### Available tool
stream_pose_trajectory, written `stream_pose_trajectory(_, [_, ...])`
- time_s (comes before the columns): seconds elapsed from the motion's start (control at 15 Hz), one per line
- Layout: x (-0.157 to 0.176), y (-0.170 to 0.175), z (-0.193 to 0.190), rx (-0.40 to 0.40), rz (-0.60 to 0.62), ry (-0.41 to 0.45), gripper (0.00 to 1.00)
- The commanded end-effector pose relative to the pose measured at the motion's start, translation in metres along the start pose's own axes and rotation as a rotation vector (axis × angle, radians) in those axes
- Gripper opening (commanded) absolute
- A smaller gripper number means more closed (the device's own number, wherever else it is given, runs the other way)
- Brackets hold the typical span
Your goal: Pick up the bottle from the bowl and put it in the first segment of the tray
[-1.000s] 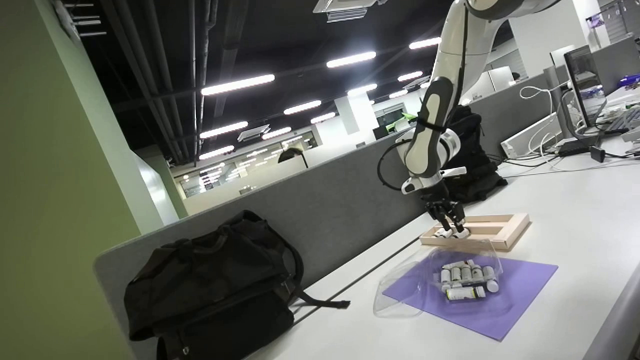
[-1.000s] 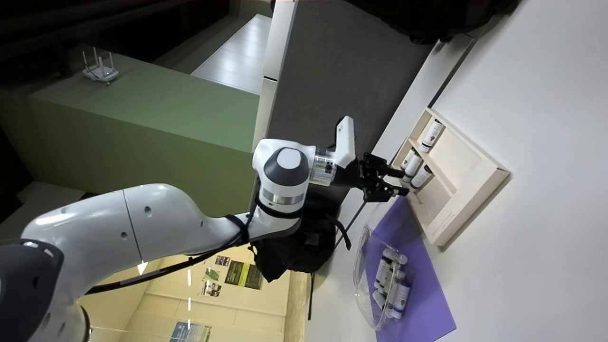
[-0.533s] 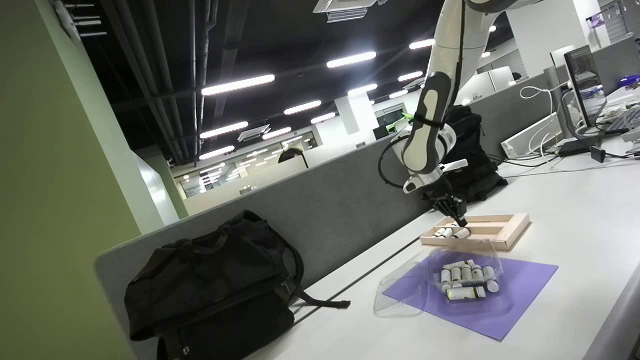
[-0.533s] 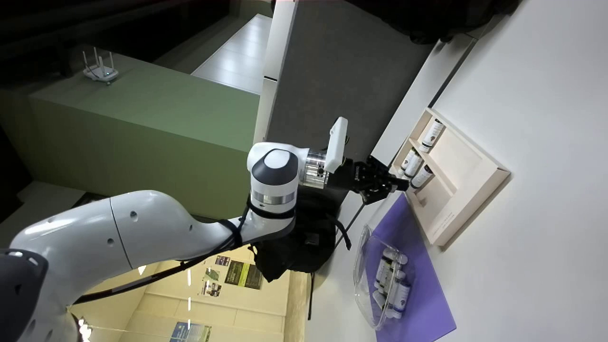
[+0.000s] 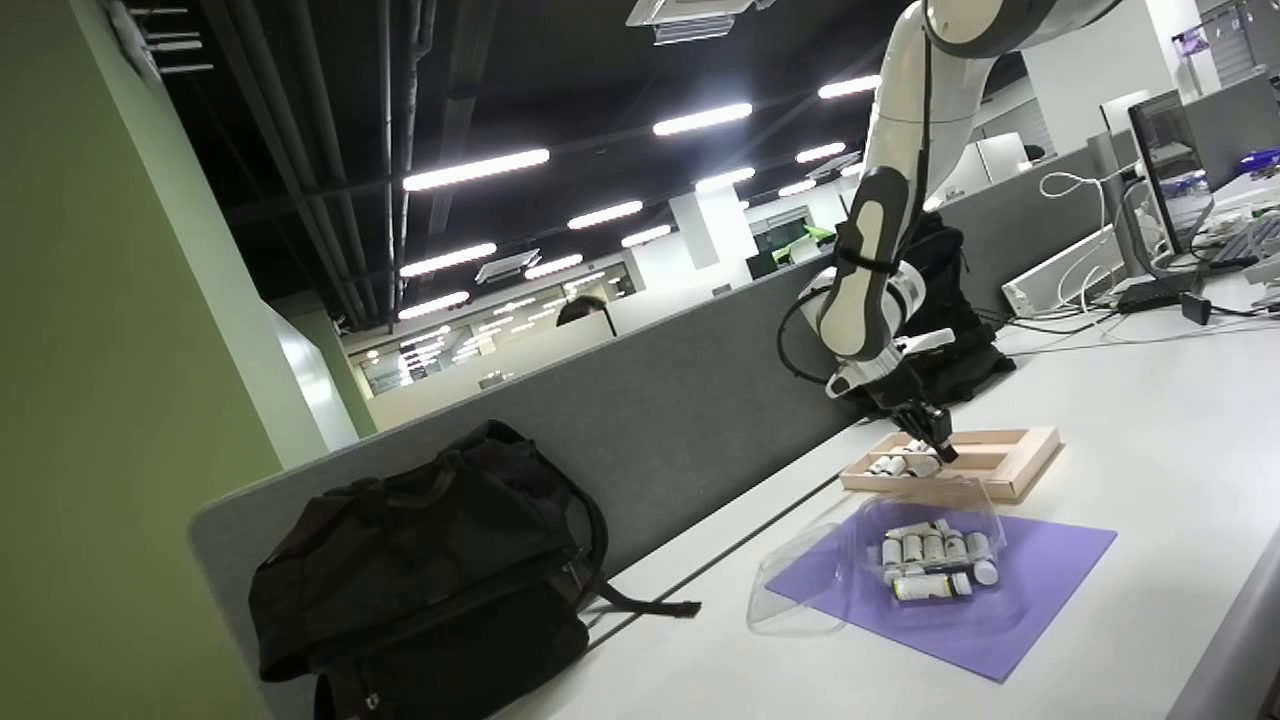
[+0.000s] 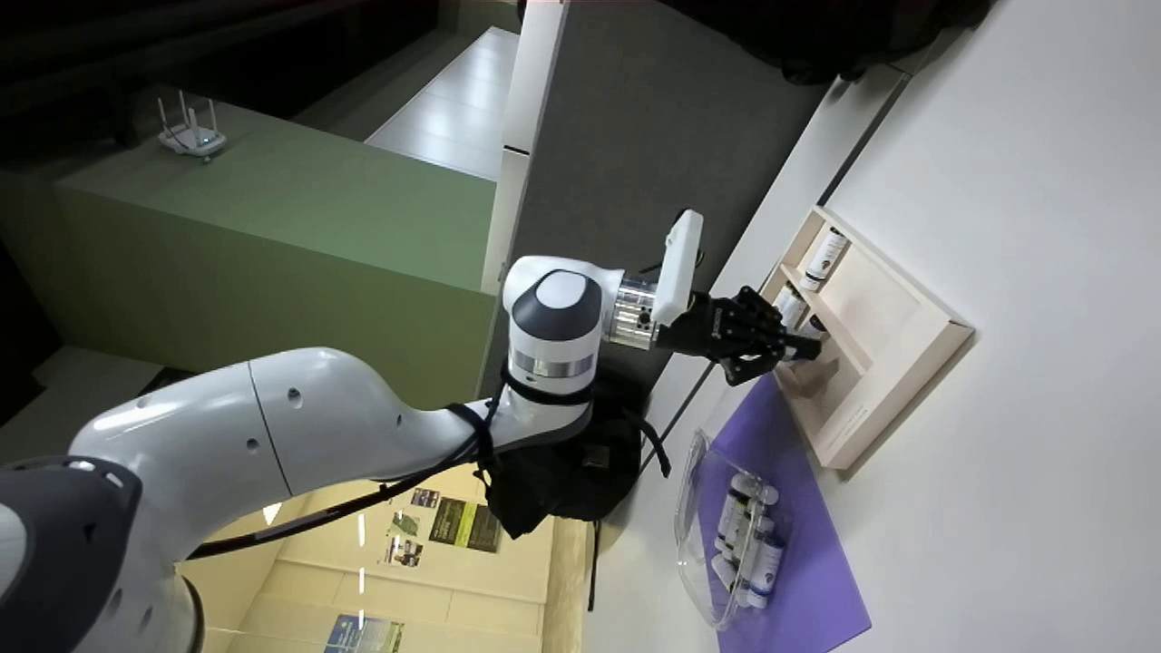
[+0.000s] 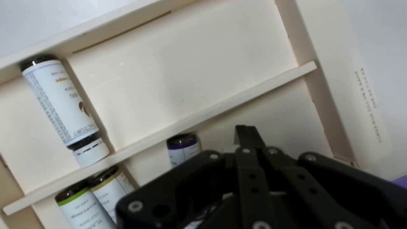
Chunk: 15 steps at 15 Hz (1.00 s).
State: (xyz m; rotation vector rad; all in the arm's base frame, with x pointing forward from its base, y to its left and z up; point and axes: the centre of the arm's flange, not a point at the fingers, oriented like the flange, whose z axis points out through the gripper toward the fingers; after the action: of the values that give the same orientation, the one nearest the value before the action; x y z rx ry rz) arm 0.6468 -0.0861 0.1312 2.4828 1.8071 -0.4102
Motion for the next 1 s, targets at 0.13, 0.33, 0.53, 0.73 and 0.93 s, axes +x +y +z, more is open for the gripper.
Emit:
stream_pose_trajectory(0.13, [0.002, 0.019, 0.006, 0.011, 0.064, 0.071, 0.03])
stream_pose_trajectory(0.33, [0.003, 0.023, 0.006, -0.01, 0.105, 0.11, 0.03])
stream_pose_trajectory(0.53, [0.002, 0.029, 0.004, -0.065, 0.149, 0.144, 0.03])
stream_pose_trajectory(0.73, [0.001, 0.038, -0.001, -0.125, 0.182, 0.161, 0.03])
stream_pose_trajectory(0.93, [0.002, 0.05, -0.006, -0.168, 0.209, 0.165, 0.03])
